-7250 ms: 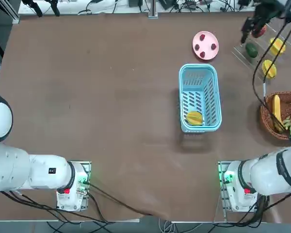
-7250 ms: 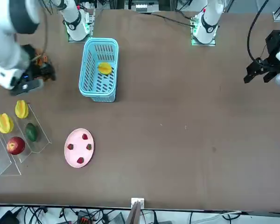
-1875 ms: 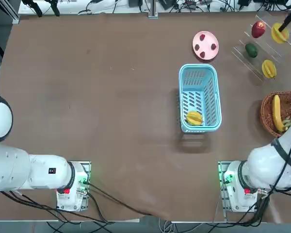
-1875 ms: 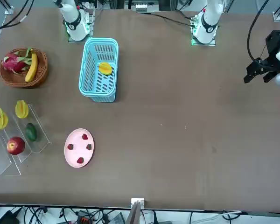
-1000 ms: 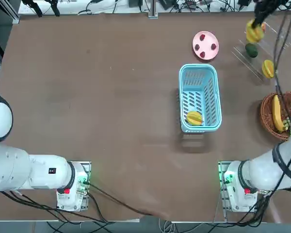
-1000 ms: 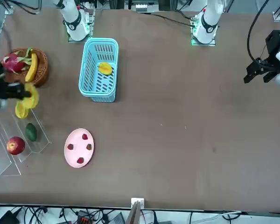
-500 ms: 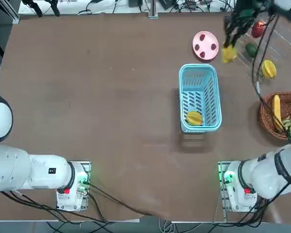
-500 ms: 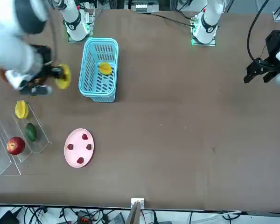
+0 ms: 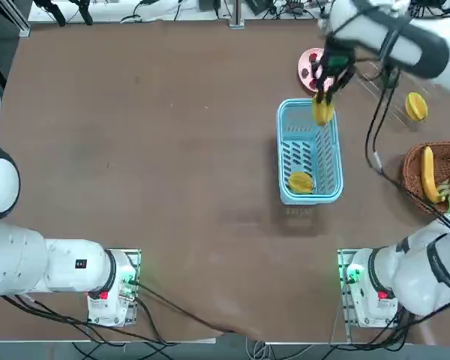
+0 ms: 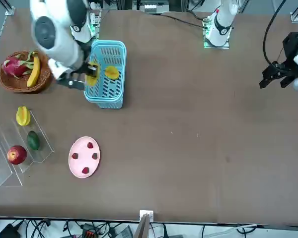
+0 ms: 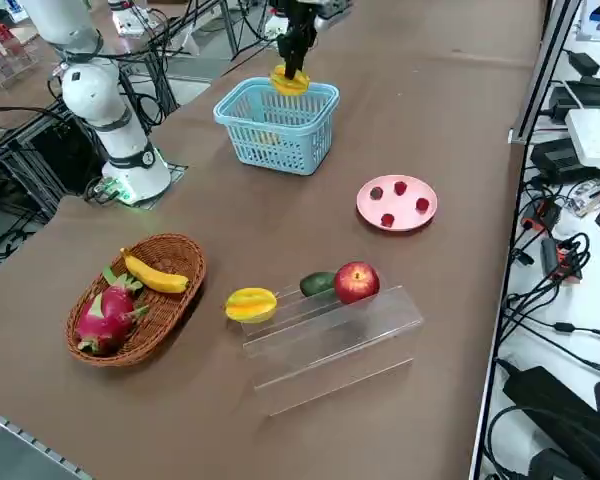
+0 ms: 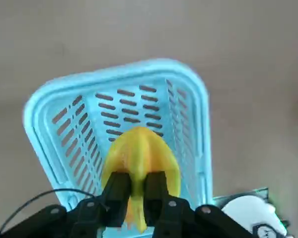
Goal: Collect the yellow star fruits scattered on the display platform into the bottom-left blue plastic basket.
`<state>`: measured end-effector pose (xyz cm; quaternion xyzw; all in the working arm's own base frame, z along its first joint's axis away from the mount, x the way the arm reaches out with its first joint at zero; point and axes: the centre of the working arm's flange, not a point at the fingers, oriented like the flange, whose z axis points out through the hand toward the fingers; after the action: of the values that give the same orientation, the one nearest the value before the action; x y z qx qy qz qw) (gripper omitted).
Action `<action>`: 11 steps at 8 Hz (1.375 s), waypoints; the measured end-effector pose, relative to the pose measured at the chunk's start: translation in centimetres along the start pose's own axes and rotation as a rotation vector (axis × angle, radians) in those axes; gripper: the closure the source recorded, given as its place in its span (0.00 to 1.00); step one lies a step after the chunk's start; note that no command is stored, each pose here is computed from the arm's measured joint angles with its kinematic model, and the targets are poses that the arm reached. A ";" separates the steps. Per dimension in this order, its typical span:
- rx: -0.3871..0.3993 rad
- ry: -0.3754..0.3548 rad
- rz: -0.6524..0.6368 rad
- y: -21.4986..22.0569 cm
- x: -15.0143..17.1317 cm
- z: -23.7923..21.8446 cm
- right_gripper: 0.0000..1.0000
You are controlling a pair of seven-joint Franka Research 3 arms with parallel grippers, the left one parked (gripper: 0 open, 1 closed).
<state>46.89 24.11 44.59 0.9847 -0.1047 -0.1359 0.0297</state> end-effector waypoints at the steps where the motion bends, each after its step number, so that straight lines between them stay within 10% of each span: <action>1: -0.013 -0.011 0.011 -0.3 -0.4 1.6 0.81; 5: -0.010 0.002 0.031 -0.4 0.0 4.5 0.69; 9: -0.052 0.051 -0.060 2.4 1.7 0.5 0.00; 11: -0.056 0.079 -0.147 9.2 4.4 -3.8 0.00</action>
<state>50.26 14.32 47.89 0.9931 -0.0272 -0.1017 0.0514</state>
